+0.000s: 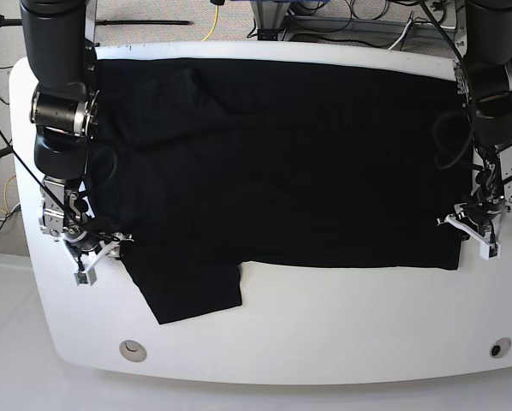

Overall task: Fold the T-shirt properly
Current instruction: 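Adjust the grip on the hem corners with both grippers, then lift the hem and fold it toward the shoulder edge with both grippers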

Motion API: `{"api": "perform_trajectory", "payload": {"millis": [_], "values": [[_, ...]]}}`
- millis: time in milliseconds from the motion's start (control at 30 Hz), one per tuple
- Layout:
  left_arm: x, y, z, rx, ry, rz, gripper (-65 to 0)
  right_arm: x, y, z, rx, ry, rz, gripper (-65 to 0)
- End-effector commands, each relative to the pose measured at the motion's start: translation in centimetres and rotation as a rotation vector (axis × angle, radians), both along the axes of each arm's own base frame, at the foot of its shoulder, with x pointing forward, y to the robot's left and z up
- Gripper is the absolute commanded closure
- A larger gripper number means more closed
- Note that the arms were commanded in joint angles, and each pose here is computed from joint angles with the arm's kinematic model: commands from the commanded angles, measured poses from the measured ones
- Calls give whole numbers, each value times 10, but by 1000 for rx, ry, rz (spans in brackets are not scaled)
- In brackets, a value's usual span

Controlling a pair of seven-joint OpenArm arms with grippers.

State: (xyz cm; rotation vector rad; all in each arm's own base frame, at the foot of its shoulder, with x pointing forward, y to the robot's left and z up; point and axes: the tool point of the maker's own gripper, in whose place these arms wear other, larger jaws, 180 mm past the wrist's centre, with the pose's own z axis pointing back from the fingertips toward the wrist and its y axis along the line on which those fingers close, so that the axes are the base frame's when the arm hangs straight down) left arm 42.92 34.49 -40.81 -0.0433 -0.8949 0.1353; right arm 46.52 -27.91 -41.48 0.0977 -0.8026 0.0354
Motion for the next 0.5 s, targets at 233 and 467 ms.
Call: {"api": "perform_trajectory", "payload": {"millis": [233, 467], "values": [[10, 7, 16, 16, -42, 7, 0, 28, 16, 26, 54, -111, 7, -334], [10, 8, 16, 20, -39, 8, 0, 31, 38, 22, 78, -119, 24, -332]]}}
